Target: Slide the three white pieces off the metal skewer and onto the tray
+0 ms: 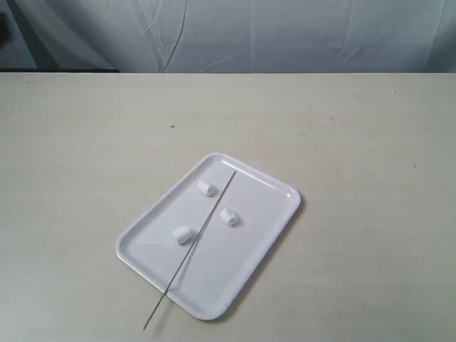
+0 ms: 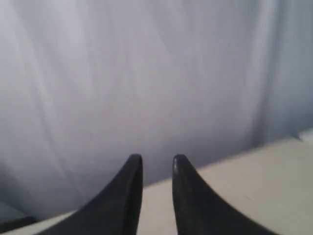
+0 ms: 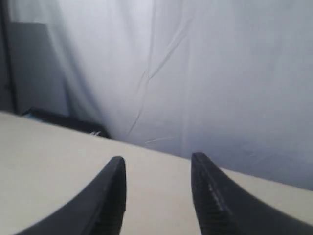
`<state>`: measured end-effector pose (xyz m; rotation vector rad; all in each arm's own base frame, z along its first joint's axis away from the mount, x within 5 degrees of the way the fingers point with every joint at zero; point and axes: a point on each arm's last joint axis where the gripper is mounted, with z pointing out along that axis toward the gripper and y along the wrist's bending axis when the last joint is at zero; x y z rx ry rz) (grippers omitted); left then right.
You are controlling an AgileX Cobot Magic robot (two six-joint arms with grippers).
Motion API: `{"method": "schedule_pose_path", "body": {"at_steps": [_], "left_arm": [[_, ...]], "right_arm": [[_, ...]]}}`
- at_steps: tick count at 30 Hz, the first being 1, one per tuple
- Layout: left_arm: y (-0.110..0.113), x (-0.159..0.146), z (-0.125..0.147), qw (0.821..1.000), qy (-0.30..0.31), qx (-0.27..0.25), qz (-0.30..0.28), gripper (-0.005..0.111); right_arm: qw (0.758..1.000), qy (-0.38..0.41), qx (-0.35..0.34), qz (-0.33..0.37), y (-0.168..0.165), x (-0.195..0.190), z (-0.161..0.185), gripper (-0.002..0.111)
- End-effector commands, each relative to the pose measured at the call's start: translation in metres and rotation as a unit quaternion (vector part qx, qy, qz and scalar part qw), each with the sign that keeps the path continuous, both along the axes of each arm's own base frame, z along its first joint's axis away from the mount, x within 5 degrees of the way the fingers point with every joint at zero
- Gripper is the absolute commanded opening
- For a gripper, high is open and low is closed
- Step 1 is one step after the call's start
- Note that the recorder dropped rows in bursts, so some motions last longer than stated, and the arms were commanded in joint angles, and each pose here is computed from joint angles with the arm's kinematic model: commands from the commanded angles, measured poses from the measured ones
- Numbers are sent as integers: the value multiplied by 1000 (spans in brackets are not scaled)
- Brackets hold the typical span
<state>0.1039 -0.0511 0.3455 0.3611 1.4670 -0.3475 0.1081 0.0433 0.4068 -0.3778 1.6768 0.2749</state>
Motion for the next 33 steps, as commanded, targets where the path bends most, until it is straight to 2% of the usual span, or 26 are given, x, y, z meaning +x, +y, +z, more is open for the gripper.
{"method": "schedule_pose_path", "body": {"at_steps": [1,3,5,7,10,13,19,33], "left_arm": [[55,-43,-15,979,-78,-97,164,23],[69,-62,-23,968,-111,-127,184,23],[72,-71,-36,968,-133,-120,178,22],[67,-66,-51,974,-118,-83,174,22],[63,-60,-66,979,-81,-96,162,22],[61,-58,-73,980,-60,-109,154,22],[60,-54,-87,980,-31,-116,156,22],[60,-54,-87,980,-30,-118,156,22]], "right_arm": [[991,-99,37,-88,-29,-42,-12,42],[984,-136,65,-99,-35,-55,-29,42],[982,-140,84,-96,-35,-58,-56,42],[986,-117,77,-90,-32,-52,-89,42],[991,-85,64,-79,-27,-43,-131,42],[988,-149,17,-44,-21,-43,-136,42],[992,-112,6,-61,-24,-40,-143,42],[992,-112,6,-61,-24,-40,-143,42]]}}
